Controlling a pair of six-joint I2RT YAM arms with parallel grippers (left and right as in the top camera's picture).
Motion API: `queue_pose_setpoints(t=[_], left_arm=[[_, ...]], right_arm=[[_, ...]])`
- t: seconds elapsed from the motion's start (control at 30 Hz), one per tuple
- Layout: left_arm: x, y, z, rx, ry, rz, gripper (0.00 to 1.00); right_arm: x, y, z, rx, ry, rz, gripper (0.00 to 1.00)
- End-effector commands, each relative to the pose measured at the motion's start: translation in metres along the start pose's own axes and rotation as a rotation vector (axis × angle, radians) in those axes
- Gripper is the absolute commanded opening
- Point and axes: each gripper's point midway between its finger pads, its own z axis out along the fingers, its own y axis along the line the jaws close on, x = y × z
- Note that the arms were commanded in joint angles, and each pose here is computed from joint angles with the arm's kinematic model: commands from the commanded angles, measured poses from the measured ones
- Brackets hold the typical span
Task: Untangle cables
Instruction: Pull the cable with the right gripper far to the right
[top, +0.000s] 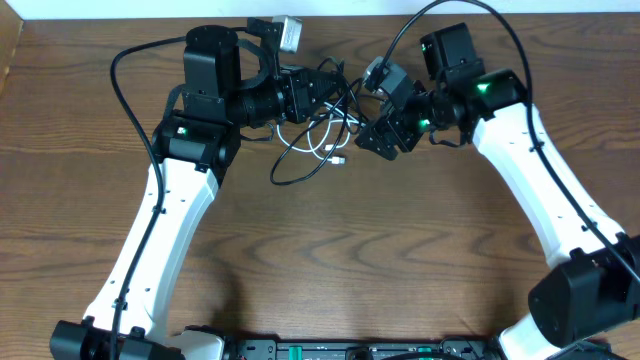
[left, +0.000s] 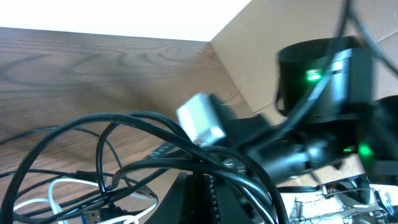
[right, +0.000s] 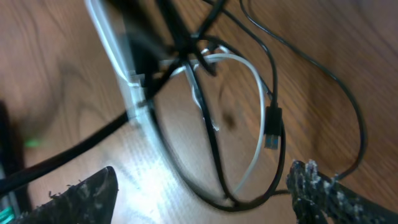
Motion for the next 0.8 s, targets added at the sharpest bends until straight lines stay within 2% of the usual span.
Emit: queue_pose_setpoints(t=[0.0,0.13,0.17,0.27,0.3,0.4,0.5,0.67,0.77], left_arm=[[-0.017,-0.026,-0.012,0.046,-0.039,0.046,0.08],[-0.017,-0.026,-0.012,0.046,-0.039,0.046,0.08],[-0.017,-0.026,-0.012,0.047,-0.039,0.044,0.08],[-0.017,-0.026,-0.012,0.046,-0.039,0.043,0.08],[-0.017,-0.026,-0.012,0.046,-0.039,0.043,0.08],[-0.015,-0.022,-0.012,0.029,-0.035,0.056,0.08],[-0.008,-0.004,-0.012,-0.064,-0.021,0.071,0.08],[0.004,0.029,-0.012,-0.209,0.006,0.110,0.08],[0.005,0.043,-0.012,-0.268,0.006,0.126,0.08]], right_arm=[[0.016,-0.001,0.019,-0.030,0.028,0.003,0.81],[0.021,-0.003,0.025,-0.028,0.026,0.017,0.79],[0.023,-0.003,0.026,-0.028,0.026,0.021,0.72],[0.023,-0.005,0.026,-0.022,0.025,0.033,0.10],[0.022,-0.007,0.026,-0.017,0.019,0.051,0.01],[0.011,-0.017,0.022,0.014,-0.027,0.165,0.01],[-0.003,-0.036,0.004,0.066,-0.094,0.332,0.01],[-0.025,-0.067,-0.056,0.138,-0.226,0.502,0.01],[-0.036,-0.073,-0.098,0.142,-0.306,0.517,0.01]])
